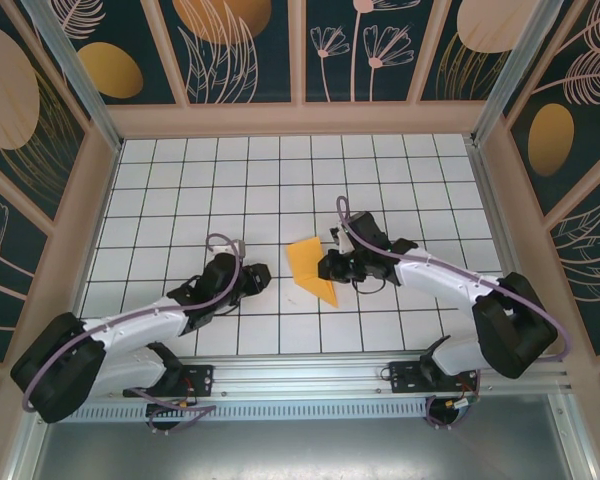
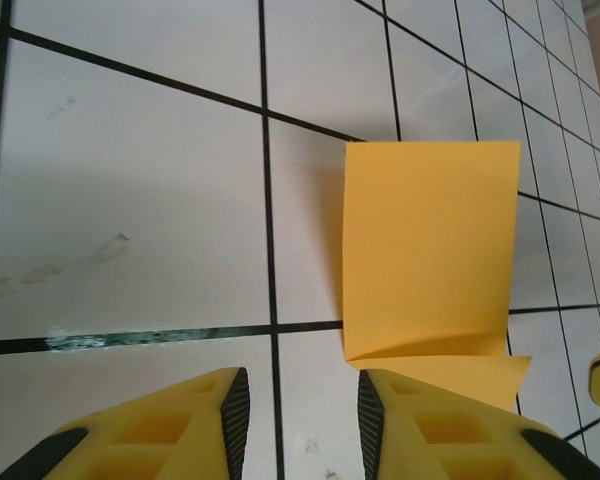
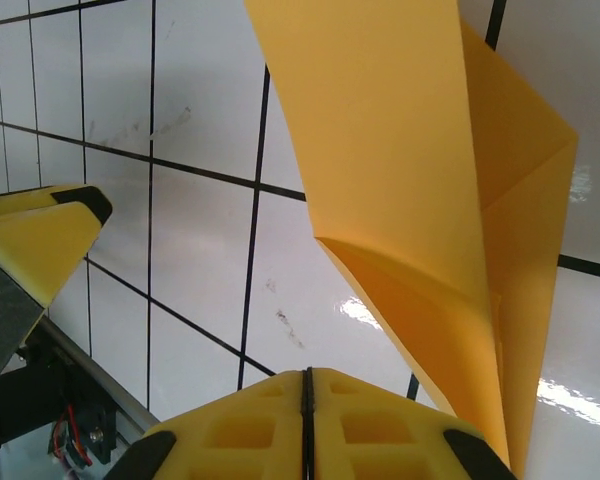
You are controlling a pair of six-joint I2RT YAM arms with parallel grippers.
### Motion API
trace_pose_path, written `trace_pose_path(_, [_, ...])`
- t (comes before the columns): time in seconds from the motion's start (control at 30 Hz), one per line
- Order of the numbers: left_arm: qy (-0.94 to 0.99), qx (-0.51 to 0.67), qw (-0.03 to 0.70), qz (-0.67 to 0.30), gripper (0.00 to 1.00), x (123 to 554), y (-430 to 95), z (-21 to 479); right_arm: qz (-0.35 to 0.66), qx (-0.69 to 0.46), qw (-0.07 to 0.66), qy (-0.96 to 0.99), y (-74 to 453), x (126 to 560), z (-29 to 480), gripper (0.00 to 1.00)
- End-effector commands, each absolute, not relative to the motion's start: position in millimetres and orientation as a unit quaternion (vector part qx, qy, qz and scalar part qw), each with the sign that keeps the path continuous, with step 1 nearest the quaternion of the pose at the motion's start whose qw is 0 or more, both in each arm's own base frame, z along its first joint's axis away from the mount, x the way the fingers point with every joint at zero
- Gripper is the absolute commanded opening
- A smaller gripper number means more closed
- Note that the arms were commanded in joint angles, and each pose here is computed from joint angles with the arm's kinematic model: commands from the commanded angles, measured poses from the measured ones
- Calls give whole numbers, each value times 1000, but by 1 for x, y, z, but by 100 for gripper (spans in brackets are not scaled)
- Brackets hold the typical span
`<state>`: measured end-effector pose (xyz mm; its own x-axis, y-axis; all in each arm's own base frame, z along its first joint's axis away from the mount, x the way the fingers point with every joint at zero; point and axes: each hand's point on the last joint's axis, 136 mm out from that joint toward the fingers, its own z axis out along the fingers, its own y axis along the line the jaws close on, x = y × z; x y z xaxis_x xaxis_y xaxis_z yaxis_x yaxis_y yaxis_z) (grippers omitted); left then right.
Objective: Fold a paper plane with a square sheet of paper (pick it up from the middle)
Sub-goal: Turn over the paper at the center of the table, then fold the wing for the fifth time at the center of the table.
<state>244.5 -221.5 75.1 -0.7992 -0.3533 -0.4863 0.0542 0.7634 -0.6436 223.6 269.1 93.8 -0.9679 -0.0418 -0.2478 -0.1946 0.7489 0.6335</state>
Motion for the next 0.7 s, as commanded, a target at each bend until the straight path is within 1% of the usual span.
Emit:
trace_pose_path(0.0, [869, -58, 288, -398, 37, 248, -251, 94, 374, -75, 111, 918, 276, 230, 91, 9])
trace_pose_path(0.13, [875, -57, 267, -401, 36, 247, -258, 86, 376, -77, 105, 918, 278, 234, 84, 9])
trace_pose_path(0.57, [880, -38, 234, -412, 36, 244, -272, 78, 359, -35, 89, 928, 253, 246, 50, 9])
trace_pose_path(0.67, [879, -32, 225, -419, 37, 244, -278, 78, 358, -34, 83, 929, 251, 243, 43, 9])
